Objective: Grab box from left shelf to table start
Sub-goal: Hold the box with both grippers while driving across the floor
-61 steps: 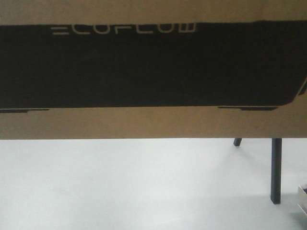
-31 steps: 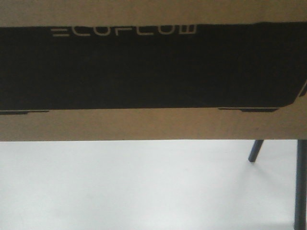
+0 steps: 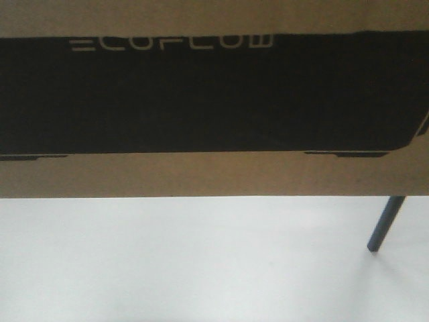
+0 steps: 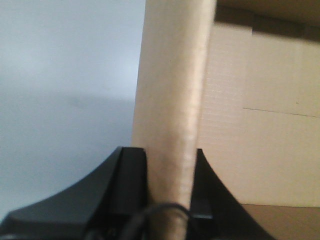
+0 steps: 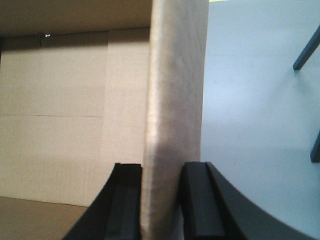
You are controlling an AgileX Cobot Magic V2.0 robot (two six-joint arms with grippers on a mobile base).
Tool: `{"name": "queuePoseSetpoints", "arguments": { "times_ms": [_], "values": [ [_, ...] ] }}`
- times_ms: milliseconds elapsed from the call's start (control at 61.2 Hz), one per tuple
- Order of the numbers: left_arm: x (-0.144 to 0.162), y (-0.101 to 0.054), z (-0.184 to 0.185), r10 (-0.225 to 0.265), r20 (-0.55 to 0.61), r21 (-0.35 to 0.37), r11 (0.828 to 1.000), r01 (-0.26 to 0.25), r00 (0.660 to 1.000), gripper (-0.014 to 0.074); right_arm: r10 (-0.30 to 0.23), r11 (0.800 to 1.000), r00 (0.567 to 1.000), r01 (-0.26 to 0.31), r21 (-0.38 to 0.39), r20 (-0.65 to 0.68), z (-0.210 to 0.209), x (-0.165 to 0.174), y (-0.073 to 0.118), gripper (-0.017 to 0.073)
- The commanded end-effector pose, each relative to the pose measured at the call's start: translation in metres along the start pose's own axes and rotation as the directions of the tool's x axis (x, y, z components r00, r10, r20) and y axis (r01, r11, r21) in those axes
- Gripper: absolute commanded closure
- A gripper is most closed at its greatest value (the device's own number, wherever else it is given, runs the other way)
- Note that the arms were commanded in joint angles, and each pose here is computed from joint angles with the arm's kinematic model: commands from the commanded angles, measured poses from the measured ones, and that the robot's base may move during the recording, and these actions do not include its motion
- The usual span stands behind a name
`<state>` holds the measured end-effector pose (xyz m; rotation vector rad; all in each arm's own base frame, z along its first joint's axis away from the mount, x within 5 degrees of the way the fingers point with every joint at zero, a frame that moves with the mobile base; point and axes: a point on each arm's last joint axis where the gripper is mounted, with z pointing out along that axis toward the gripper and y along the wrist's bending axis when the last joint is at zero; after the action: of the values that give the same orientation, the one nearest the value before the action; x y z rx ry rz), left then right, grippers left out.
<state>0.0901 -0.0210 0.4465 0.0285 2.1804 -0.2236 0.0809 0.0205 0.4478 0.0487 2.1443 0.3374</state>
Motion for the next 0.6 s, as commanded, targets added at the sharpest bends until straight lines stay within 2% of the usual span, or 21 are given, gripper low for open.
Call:
{"name": "queuePoseSetpoints", "arguments": {
  "times_ms": [0,588],
  "values": [
    [-0.0201,0.0031,-0.0162,-0.001,0.212,-0.020,1.000,0.006,0.977,0.0679,-0.065,0.994,0.987,0.051,0.095,0.148,-0.0075,-0.0160,-0.0063,0.0541],
    [-0.0223,0.0024,-0.0167,-0.001,0.236,-0.013,1.000,0.004,0.972,0.0679,-0.065,0.994,0.987,0.051,0.095,0.148,-0.0075,-0.0160,-0.0063,0.0541]
  ]
}}
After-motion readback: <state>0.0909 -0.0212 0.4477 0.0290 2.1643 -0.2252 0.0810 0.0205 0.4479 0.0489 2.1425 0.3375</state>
